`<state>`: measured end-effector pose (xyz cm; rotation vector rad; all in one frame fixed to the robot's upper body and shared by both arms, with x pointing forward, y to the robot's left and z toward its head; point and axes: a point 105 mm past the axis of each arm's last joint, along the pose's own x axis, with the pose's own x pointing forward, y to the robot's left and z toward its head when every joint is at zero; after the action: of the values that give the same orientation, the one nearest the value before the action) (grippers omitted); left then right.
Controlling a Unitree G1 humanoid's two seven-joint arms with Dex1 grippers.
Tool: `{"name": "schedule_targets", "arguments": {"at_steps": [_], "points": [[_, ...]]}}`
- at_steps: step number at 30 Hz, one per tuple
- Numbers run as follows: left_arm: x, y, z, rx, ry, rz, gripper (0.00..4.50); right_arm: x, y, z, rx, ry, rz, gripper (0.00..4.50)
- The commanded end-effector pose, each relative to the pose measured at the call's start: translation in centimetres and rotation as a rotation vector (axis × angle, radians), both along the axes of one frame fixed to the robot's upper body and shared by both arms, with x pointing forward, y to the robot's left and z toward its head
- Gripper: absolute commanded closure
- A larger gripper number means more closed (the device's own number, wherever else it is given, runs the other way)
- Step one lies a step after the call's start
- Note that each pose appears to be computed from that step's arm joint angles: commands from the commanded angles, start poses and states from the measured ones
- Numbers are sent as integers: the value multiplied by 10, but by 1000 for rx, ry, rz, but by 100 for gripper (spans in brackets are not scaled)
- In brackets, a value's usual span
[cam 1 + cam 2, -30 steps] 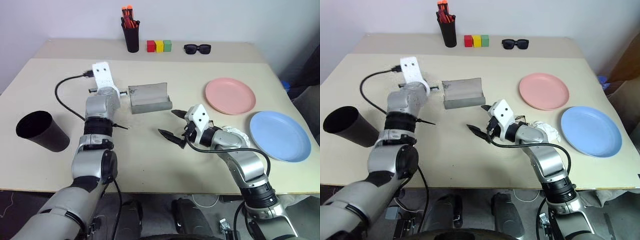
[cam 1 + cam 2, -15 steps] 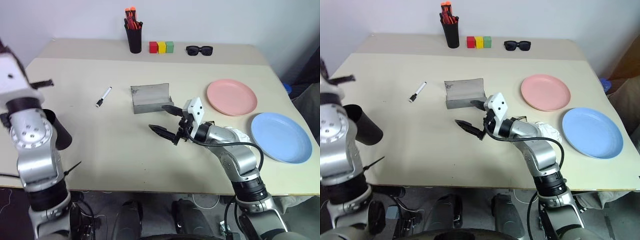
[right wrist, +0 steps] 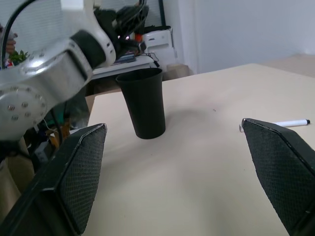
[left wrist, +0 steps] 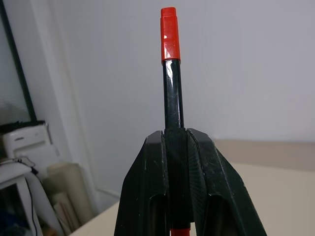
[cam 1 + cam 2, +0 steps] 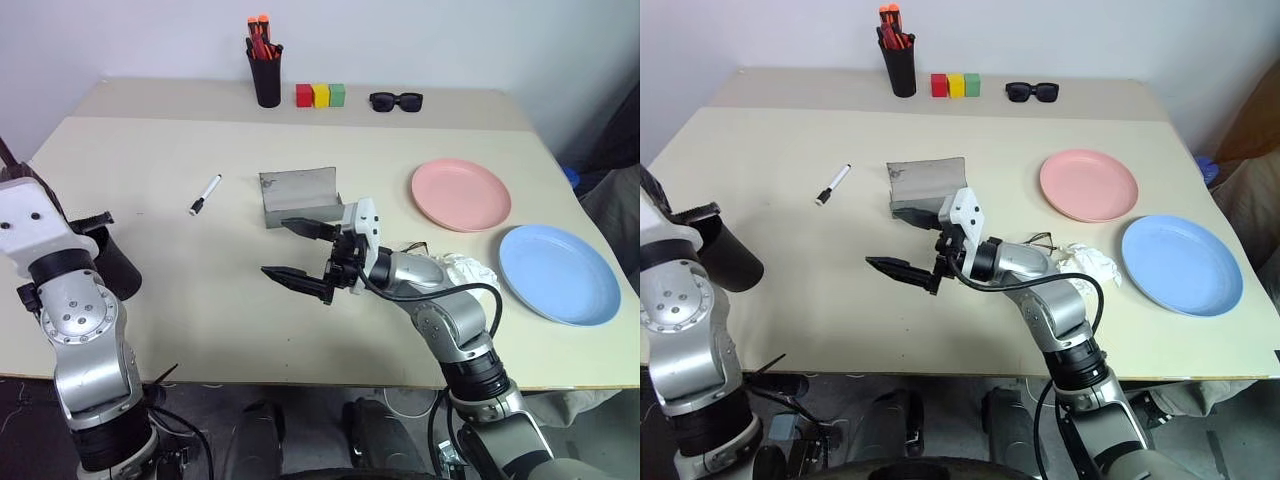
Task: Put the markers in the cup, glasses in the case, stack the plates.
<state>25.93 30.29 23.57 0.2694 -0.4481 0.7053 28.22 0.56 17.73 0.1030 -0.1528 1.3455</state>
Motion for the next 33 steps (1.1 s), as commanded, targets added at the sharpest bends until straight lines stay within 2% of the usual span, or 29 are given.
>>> {"name": "schedule_targets", "arguments": {"at_steps": [1, 7, 16, 20, 27, 31, 33], "points": [[-14, 1, 8, 35, -59, 53, 449, -2, 3, 12, 45, -32, 10, 0], [-12, 3, -13, -11, -23, 61, 449, -1, 2, 13, 48, -34, -4, 0], [-13, 6, -24, -52, -16, 83, 449, 0, 0, 12, 48, -27, -16, 0], [-14, 7, -25, -48, -9, 102, 262, 0, 0, 12, 48, -25, -17, 0], [-14, 5, -22, -57, -30, 99, 262, 0, 0, 12, 47, -23, -15, 0], [-4, -12, 3, -20, -97, 9, 262, 1, -1, 12, 50, -18, -24, 0], [16, -31, 23, -16, -117, -123, 262, 5, -3, 14, 69, 4, -48, 0]]}}
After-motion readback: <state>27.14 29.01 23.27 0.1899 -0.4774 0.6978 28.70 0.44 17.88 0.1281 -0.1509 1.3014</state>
